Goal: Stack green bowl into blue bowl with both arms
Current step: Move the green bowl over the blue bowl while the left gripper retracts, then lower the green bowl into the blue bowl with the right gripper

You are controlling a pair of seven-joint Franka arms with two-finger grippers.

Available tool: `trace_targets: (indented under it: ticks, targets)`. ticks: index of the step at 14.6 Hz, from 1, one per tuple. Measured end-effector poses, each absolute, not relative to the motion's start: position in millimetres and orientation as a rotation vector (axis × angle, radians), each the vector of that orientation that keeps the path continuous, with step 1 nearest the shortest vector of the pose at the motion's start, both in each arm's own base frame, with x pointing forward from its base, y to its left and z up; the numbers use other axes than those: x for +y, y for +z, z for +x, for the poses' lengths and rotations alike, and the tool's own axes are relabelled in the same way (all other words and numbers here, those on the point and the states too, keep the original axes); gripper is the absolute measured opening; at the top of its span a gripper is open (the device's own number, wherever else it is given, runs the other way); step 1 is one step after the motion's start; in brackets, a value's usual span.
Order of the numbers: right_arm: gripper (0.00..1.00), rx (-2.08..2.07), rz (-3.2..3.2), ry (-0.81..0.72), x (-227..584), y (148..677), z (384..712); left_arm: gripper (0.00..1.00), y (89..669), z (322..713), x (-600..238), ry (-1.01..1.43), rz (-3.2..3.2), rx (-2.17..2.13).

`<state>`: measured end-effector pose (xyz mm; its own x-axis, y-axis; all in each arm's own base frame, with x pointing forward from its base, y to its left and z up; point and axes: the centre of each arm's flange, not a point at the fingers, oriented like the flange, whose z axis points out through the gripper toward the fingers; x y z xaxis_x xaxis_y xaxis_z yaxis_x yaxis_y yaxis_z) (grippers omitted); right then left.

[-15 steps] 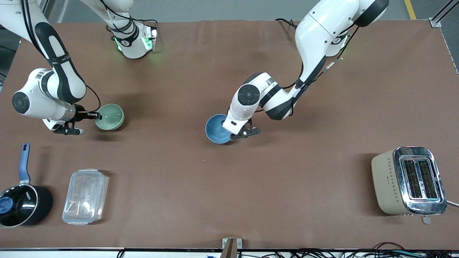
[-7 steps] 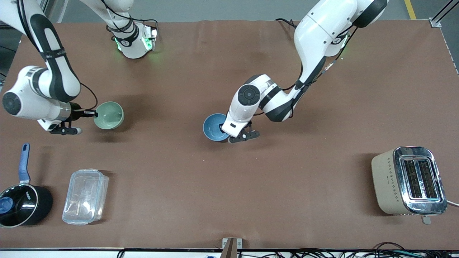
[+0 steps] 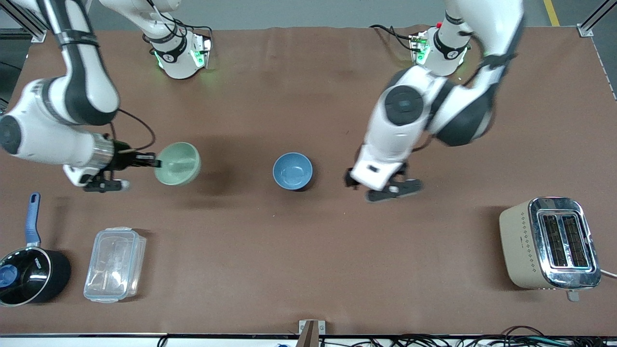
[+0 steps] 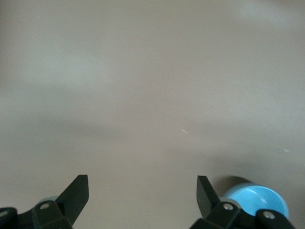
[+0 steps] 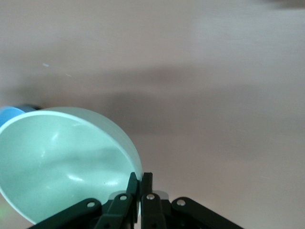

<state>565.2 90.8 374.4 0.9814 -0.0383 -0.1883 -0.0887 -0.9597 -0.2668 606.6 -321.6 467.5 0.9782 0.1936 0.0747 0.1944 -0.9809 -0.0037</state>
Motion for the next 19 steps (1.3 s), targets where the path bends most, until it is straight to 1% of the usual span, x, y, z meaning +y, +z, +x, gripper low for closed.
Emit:
trace_targets:
  ticks: [2, 4, 6, 8, 11, 13, 14, 16, 19]
  targets:
    - [0.04, 0.157, -2.865, 0.237, 153, 365, 562, 1.0, 494, 625, -259, -0.136, -3.1, -0.295]
    - [0.04, 0.208, -2.853, 0.254, 203, 350, 553, 1.0, 520, 635, -204, -0.158, -3.087, -0.297]
    - [0.04, 0.282, -2.833, 0.269, 248, 340, 541, 1.0, 548, 631, -167, -0.162, -3.067, -0.32]
    - [0.04, 0.353, -2.831, 0.264, 288, 332, 527, 1.0, 572, 618, -148, -0.139, -3.043, -0.338]
    - [0.04, 0.433, -2.84, 0.283, 340, 305, 502, 1.0, 598, 603, -112, -0.082, -3.069, -0.288]
    - [0.04, 0.465, -2.853, 0.313, 359, 284, 491, 1.0, 608, 596, -86, -0.067, -3.094, -0.207]
    - [0.04, 0.48, -2.857, 0.323, 359, 276, 490, 1.0, 610, 591, -75, -0.046, -3.091, -0.178]
    - [0.04, 0.513, -2.859, 0.326, 350, 269, 496, 1.0, 616, 579, -66, 0.011, -3.081, -0.139]
    - [0.04, 0.544, -2.85, 0.302, 341, 267, 505, 1.0, 623, 563, -75, 0.043, -3.111, -0.12]
